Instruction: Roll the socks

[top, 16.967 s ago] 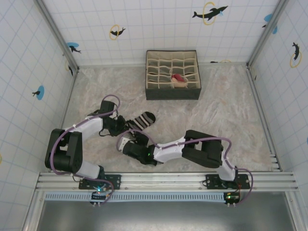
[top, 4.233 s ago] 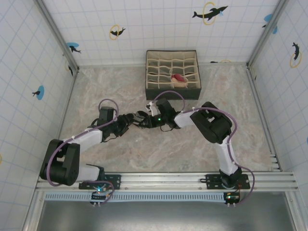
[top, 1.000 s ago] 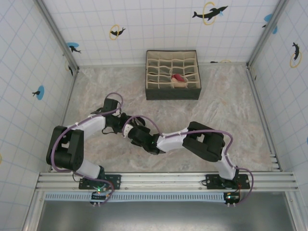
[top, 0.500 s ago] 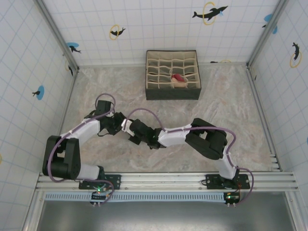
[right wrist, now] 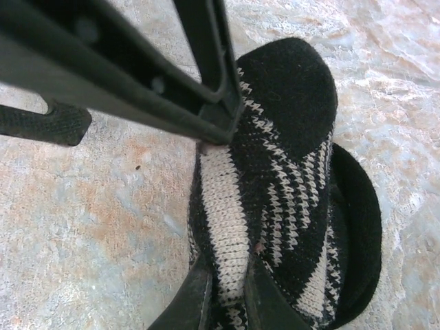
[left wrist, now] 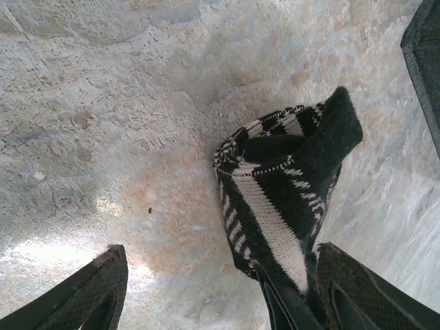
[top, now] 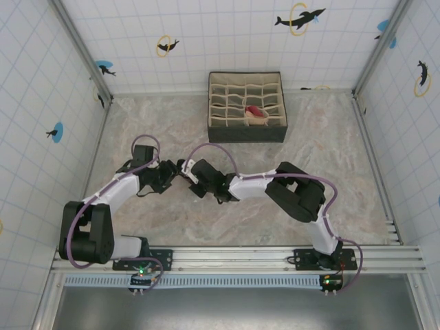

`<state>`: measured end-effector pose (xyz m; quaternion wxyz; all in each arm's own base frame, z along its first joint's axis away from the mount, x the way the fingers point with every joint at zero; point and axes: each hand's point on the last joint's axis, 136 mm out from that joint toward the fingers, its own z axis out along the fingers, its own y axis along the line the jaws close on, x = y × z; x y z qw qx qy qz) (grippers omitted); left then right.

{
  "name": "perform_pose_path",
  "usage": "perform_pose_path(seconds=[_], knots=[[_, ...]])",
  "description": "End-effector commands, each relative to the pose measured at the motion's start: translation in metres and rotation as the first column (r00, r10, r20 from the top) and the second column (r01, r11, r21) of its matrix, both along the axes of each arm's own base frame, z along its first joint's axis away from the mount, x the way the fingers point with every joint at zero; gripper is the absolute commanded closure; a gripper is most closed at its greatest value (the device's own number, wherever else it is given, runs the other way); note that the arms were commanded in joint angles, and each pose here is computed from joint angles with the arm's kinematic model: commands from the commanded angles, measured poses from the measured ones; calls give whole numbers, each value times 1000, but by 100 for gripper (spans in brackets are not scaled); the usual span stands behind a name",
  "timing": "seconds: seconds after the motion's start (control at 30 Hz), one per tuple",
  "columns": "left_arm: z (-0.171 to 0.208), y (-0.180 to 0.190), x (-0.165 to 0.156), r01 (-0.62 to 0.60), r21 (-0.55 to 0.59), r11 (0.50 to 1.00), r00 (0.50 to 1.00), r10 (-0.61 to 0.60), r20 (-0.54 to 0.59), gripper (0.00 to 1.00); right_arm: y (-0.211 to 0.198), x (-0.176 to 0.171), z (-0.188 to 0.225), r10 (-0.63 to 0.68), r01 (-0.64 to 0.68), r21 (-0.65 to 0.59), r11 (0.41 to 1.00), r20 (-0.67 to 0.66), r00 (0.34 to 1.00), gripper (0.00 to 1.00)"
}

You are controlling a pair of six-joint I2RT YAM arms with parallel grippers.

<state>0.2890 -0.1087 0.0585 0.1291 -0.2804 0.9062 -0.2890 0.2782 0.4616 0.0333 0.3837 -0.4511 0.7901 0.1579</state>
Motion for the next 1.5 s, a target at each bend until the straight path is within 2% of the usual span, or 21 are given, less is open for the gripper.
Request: perform_pose_path(seconds=[0.0, 0.2, 0.43, 0.7, 0.93, 1.13, 1.47], knots=[[3, 4, -1, -9, 6, 1000, 1000, 9, 12, 27, -72, -35, -98, -74, -11, -284, 959, -287, 955, 100], [4, -3, 0, 12, -33, 999, 1000, -11, 29, 28, -64, -38, -93, -70, -11, -150, 989, -520, 851, 100], [4, -13, 3, 32, -104, 994, 998, -25, 63, 31, -61, -38, -87, -82, 95, -29, 995, -771, 631, 100], [1, -27, 9, 51, -139, 989, 994, -37, 102, 33, -64, -31, -83, -102, 252, 13, 968, -893, 437, 100], [-9, -39, 18, 64, -134, 989, 992, -48, 114, 35, -74, -22, -89, -141, 385, -13, 923, -942, 306, 100], [-20, -39, 29, 38, -128, 991, 994, -25, 102, 36, -78, -16, -92, -156, 486, -26, 873, -960, 230, 100], [-28, -49, 37, 44, -127, 991, 994, -31, 107, 37, -87, -21, -99, -229, 550, -86, 830, -954, 196, 100]])
